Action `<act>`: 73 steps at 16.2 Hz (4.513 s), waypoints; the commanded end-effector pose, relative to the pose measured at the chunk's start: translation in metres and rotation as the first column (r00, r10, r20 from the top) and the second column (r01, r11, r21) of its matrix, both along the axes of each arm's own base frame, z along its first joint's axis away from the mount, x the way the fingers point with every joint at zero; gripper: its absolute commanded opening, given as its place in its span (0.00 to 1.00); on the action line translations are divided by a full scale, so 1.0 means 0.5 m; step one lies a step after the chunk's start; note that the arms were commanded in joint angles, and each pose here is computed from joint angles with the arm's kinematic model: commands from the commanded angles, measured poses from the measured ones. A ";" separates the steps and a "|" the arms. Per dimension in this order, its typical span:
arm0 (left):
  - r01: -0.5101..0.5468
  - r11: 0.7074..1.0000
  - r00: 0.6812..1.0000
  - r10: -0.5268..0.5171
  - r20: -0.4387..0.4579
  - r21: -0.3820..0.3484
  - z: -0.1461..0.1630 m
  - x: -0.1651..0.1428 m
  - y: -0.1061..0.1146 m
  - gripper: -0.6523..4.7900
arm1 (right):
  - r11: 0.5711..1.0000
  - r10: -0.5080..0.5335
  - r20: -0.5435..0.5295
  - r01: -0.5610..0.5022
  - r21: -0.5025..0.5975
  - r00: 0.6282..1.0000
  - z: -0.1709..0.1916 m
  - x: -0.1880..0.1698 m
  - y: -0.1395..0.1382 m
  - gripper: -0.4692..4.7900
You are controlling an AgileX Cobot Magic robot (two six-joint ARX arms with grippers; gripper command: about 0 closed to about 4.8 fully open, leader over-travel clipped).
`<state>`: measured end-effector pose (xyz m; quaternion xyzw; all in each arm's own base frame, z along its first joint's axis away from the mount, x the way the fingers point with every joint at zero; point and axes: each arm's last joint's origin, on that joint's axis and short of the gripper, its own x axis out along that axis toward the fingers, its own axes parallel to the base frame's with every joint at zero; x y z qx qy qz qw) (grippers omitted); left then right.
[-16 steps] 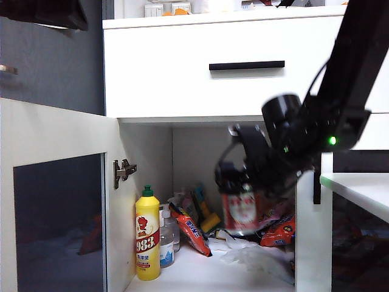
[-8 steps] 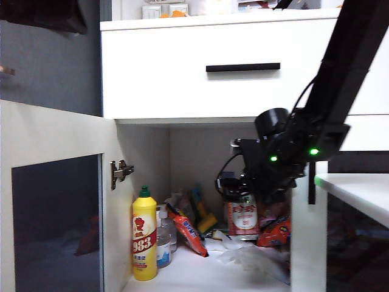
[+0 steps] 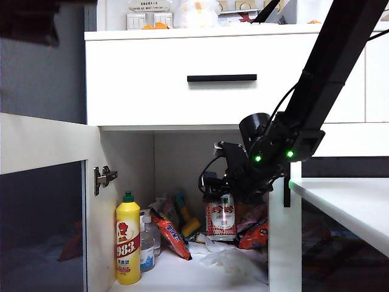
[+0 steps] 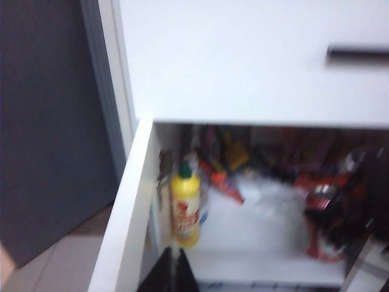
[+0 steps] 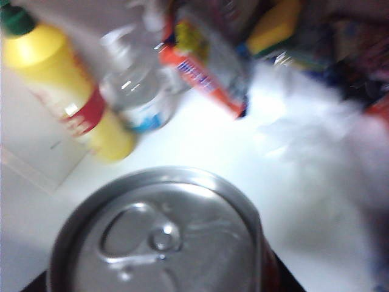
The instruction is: Open the left door of the white cabinet, pick up a can of beverage from the table on the right, place it inside the cabinet, and finally close the cabinet door.
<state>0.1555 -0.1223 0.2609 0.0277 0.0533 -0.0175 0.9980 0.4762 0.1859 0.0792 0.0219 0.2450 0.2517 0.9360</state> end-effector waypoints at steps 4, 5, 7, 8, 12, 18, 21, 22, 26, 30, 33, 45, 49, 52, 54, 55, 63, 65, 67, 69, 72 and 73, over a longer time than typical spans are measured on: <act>0.010 0.999 0.999 -0.008 -0.048 0.039 -0.010 -0.003 0.002 0.11 | 0.968 0.244 0.093 -0.248 0.032 0.965 0.077 -0.014 0.072 0.55; 0.006 0.999 0.996 -0.002 -0.086 0.042 -0.018 -0.006 0.004 0.11 | 0.966 0.256 0.053 -0.258 0.028 0.965 0.084 -0.023 0.077 0.55; -0.022 0.997 0.993 0.031 -0.118 0.076 -0.026 -0.008 0.009 0.11 | 0.954 0.293 0.077 -0.297 0.046 0.953 0.097 -0.024 0.080 0.55; -0.070 0.994 0.991 0.079 -0.106 0.086 -0.023 -0.011 0.015 0.11 | 0.953 0.295 0.106 -0.301 0.043 0.950 0.104 -0.023 0.080 0.55; -0.086 0.995 0.994 0.089 -0.064 0.042 0.000 -0.031 0.034 0.11 | 0.932 0.328 0.198 -0.350 0.088 0.924 0.142 -0.034 0.112 0.55; -0.096 0.994 0.991 0.100 -0.084 0.055 -0.004 -0.031 0.040 0.11 | 0.952 0.271 0.191 -0.292 0.089 0.943 0.152 -0.066 0.167 0.55; -0.102 0.992 0.990 0.108 -0.095 0.069 -0.007 -0.031 0.042 0.11 | 0.969 0.243 0.196 -0.248 0.003 0.950 0.138 -0.053 0.144 0.55; -0.100 0.991 0.987 0.111 -0.116 0.092 -0.011 -0.034 0.045 0.11 | 0.976 0.216 0.167 -0.217 -0.012 0.962 0.132 -0.034 0.106 0.55; -0.102 0.990 0.985 0.114 -0.131 0.095 -0.015 -0.034 0.046 0.11 | 0.972 0.232 0.170 -0.220 -0.085 0.958 0.105 0.005 0.019 0.49; -0.115 0.992 0.982 0.122 -0.143 0.055 -0.018 -0.035 0.046 0.11 | 0.963 0.267 0.171 -0.258 -0.072 0.948 0.038 0.014 0.016 0.46; -0.114 0.991 0.980 0.124 -0.157 0.069 -0.024 -0.036 0.047 0.11 | 0.960 0.279 0.268 -0.268 -0.079 0.922 0.044 0.020 0.018 0.39; -0.111 0.987 0.970 0.134 -0.204 0.118 -0.036 -0.040 0.051 0.11 | 0.966 0.248 0.341 -0.258 -0.015 0.907 -0.021 0.121 0.058 0.43; -0.118 0.987 0.967 0.139 -0.215 0.106 -0.039 -0.041 0.052 0.11 | 0.965 0.250 0.318 -0.261 -0.007 0.915 -0.056 0.117 0.062 0.43; -0.118 0.987 0.966 0.140 -0.218 0.110 -0.040 -0.041 0.052 0.11 | 0.969 0.234 0.360 -0.249 -0.006 0.903 -0.047 0.119 0.061 0.43; -0.118 0.987 0.966 0.140 -0.218 0.110 -0.040 -0.041 0.052 0.11 | 0.974 0.215 0.365 -0.226 -0.011 0.906 -0.047 0.120 0.060 0.43; -0.118 0.987 0.966 0.140 -0.218 0.110 -0.040 -0.041 0.052 0.11 | 0.977 0.205 0.367 -0.214 -0.017 0.907 -0.047 0.120 0.060 0.43; -0.118 0.987 0.966 0.140 -0.218 0.111 -0.040 -0.041 0.052 0.11 | 0.988 0.142 0.435 -0.152 -0.011 0.889 -0.034 0.123 0.059 0.43; -0.118 0.987 0.966 0.140 -0.219 0.112 -0.040 -0.041 0.052 0.11 | 0.989 0.140 0.436 -0.150 -0.011 0.889 -0.037 0.123 0.059 0.43; -0.118 0.987 0.965 0.140 -0.220 0.113 -0.040 -0.042 0.052 0.11 | 0.992 0.119 0.436 -0.126 -0.013 0.892 -0.037 0.123 0.060 0.43; -0.117 0.986 0.965 0.141 -0.222 0.115 -0.041 -0.042 0.052 0.11 | 0.992 0.119 0.436 -0.126 -0.013 0.892 -0.037 0.123 0.060 0.43; -0.117 0.986 0.965 0.141 -0.222 0.115 -0.041 -0.042 0.052 0.11 | 0.992 0.119 0.436 -0.126 -0.013 0.892 -0.037 0.123 0.060 0.62; -0.117 0.986 0.965 0.141 -0.222 0.115 -0.041 -0.042 0.052 0.11 | 0.993 0.115 0.436 -0.121 -0.013 0.893 -0.037 0.124 0.060 0.80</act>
